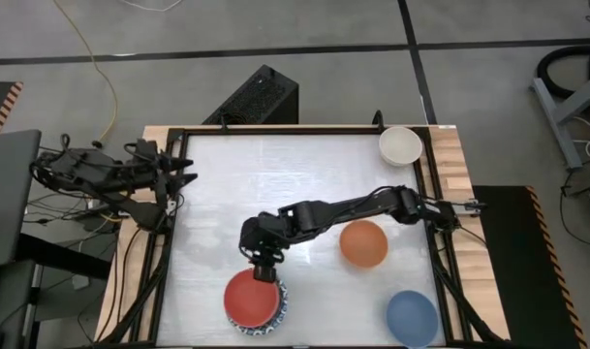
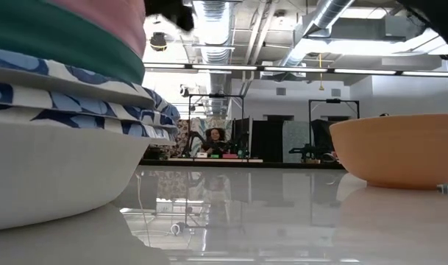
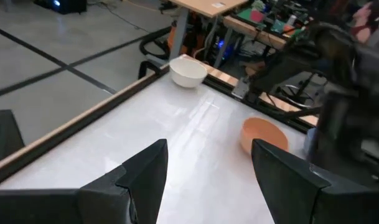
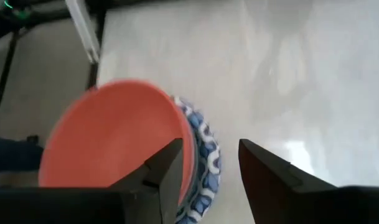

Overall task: Nest bowls inside each other
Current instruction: Stack the white bowl on top of the orange bowl

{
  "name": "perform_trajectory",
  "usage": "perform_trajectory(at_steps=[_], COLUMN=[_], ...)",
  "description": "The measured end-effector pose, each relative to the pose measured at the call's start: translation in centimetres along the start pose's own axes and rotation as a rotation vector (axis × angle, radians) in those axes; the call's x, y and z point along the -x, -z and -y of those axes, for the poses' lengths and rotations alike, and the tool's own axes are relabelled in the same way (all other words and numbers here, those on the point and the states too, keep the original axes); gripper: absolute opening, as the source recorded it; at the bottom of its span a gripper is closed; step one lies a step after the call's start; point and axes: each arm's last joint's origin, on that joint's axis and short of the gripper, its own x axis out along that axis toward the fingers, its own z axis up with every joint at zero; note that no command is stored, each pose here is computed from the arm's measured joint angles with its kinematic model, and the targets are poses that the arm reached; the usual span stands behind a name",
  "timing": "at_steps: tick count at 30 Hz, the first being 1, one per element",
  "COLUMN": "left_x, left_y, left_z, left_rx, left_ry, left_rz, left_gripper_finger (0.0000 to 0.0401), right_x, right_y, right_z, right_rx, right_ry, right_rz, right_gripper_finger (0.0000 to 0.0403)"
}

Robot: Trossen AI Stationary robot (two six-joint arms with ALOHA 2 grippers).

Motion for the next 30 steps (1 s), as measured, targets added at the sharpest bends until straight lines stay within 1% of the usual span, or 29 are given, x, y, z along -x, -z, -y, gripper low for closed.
perform_trajectory(at_steps=[4,7,9,11,13,15,16,17,19,20,22,24,27,30], left_x=[-0.1,-0.1,-0.1,-0.1,-0.1,-0.1,-0.1,-0.1,-0.2,-0.2,-0.3,-0.5,-1.2,-2.4], left_y=[0.2,0.2,0.2,0.2,0.2,0.2,0.2,0.2,0.2,0.2,0.2,0.3,0.4,0.8], left_z=[0.0,0.1,0.1,0.1,0.1,0.1,0.1,0.1,0.1,0.1,0.2,0.3,0.8,1.6], left_rx=[0.023,0.026,0.028,0.032,0.036,0.036,0.036,0.036,0.035,0.034,0.032,0.033,0.024,-0.039], left_ry=[0.001,0.009,0.009,0.009,0.009,0.009,0.009,0.009,0.008,0.007,0.005,-0.006,-0.028,-0.051], left_rz=[-0.007,-0.009,-0.007,-0.008,-0.008,-0.007,-0.007,-0.007,-0.008,-0.009,-0.010,-0.012,-0.026,-0.057], left_gripper_finger=[0.0221,0.0221,0.0221,0.0221,0.0221,0.0221,0.0221,0.0221,0.0221,0.0221,0.0221,0.0221,0.0221,0.0221], right_x=[4.7,9.3,12.3,15.0,17.4,19.7,20.5,21.2,22.9,23.5,25.2,25.5,25.6,26.2], right_y=[-1.2,-1.6,-1.4,-0.5,0.6,2.0,2.3,2.3,3.0,3.3,5.0,6.8,9.3,12.5], right_z=[-0.5,0.3,1.2,2.3,3.5,4.7,5.3,5.9,6.6,7.3,8.6,10.1,11.1,12.2], right_rx=[0.091,0.115,0.104,0.083,0.036,-0.018,-0.046,-0.069,-0.100,-0.137,-0.253,-0.336,-0.416,-0.519], right_ry=[0.012,0.039,0.115,0.229,0.362,0.524,0.606,0.664,0.685,0.710,0.772,0.848,0.879,0.929], right_rz=[0.076,0.092,0.076,0.009,-0.073,-0.161,-0.160,-0.127,-0.083,-0.065,-0.086,-0.116,-0.099,-0.135], right_gripper_finger=[0.0172,0.0168,0.0167,0.0166,0.0167,0.0167,0.0167,0.0167,0.0167,0.0167,0.0167,0.0166,0.0166,0.0166])
